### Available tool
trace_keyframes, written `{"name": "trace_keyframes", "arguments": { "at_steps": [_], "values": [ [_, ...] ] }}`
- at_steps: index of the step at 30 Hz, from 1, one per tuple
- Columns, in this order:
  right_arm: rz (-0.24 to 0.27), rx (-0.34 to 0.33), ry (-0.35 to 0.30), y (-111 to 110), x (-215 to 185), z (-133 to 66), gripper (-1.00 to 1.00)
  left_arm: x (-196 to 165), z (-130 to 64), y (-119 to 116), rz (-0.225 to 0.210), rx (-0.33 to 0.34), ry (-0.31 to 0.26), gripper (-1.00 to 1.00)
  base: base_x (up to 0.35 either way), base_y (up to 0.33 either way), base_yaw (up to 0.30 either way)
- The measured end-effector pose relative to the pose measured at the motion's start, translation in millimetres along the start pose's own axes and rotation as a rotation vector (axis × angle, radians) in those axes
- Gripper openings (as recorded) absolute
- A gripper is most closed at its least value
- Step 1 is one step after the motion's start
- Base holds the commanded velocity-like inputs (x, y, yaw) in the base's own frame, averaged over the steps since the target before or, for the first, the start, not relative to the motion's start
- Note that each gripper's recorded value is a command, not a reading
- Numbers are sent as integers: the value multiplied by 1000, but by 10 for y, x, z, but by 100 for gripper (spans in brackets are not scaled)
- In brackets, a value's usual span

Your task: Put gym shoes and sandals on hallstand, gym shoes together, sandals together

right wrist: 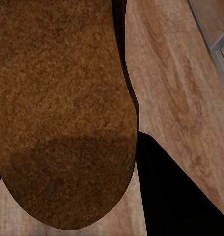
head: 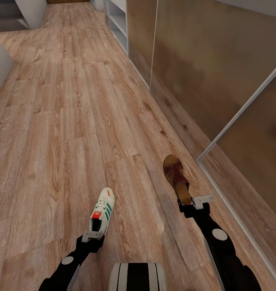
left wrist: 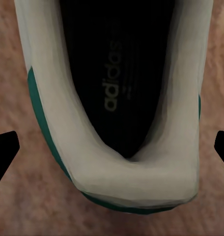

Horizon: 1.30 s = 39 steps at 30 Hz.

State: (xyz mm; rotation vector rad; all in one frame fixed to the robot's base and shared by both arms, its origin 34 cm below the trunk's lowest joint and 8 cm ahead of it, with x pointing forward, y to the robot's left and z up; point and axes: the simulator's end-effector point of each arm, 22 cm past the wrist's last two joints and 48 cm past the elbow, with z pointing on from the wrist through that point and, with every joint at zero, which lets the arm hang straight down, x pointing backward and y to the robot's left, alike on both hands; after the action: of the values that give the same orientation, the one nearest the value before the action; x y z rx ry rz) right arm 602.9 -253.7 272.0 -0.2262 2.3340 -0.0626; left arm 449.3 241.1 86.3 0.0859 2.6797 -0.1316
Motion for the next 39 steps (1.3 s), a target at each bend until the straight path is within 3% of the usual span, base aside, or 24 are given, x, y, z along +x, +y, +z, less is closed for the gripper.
{"name": "trace_keyframes", "arguments": {
  "at_steps": [16, 17, 39],
  "values": [
    [0, 1, 0, -2, 0, 0, -100, -11, 2, 8, 0, -1, -2, 100, 39, 0, 0],
    [0, 1, 0, -3, 1, 0, -100, -11, 2, 8, -1, -1, -2, -100, 3, 0, 0],
    [-2, 2, -7, -13, -39, -18, -100, -63, -16, 10, -1, -2, -14, -100, 0, 0, 0]
  ]
}}
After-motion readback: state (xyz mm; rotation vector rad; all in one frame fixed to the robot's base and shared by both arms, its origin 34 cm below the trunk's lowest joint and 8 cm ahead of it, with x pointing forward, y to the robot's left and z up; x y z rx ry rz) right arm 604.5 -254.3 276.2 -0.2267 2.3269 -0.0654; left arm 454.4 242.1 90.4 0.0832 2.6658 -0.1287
